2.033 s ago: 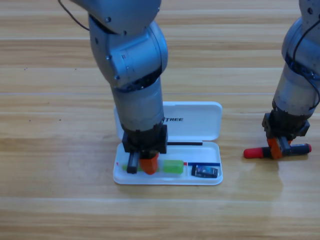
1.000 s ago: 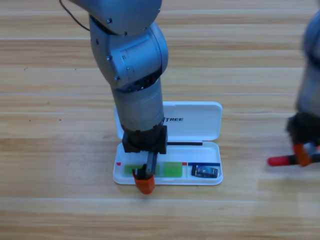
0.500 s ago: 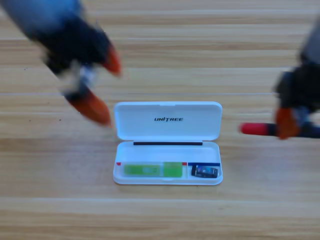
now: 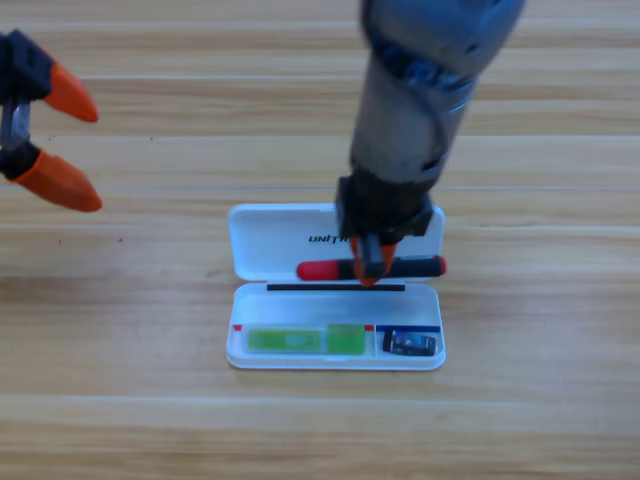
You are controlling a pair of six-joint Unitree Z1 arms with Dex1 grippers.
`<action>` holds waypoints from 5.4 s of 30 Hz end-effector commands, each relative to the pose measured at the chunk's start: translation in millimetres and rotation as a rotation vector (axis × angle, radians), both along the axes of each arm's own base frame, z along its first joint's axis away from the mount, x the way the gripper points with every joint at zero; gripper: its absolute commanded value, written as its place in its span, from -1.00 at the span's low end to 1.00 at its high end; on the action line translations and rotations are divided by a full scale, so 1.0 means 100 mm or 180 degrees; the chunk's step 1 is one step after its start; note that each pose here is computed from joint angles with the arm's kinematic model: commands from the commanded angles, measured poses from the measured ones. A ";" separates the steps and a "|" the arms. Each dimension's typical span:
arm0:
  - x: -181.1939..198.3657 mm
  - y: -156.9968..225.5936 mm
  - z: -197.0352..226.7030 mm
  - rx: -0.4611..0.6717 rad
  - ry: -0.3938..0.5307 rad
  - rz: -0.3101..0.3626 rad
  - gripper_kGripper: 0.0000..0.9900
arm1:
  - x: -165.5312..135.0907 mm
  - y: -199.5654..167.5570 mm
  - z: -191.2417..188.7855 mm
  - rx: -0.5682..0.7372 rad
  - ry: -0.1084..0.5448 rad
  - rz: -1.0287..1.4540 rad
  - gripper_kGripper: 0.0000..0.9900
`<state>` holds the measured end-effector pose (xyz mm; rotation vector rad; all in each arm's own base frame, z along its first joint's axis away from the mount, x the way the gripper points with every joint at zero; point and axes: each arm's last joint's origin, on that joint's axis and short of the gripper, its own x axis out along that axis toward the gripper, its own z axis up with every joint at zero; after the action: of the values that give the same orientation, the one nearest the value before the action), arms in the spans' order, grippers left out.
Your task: Clean up eraser and pencils
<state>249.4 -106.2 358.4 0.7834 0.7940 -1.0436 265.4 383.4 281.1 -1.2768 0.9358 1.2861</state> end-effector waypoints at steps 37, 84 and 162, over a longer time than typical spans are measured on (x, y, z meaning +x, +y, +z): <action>-0.21 0.20 -0.22 0.0011 0.0047 0.0062 1.00 | 0.06 0.21 -0.55 -0.0379 0.0104 0.0041 0.64; 1.38 -0.52 -1.26 -0.0566 0.0213 -0.0080 -0.08 | -1.34 -2.08 1.37 0.2163 0.0511 -0.0633 0.91; 0.60 -1.18 -1.65 -0.0131 0.0548 -0.0772 -1.00 | -1.32 -2.02 1.33 0.2220 0.0689 -0.0602 0.91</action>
<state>319.3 -216.3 213.3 0.7593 0.7853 -1.3244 133.8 188.4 415.9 -0.5374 0.6372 1.4473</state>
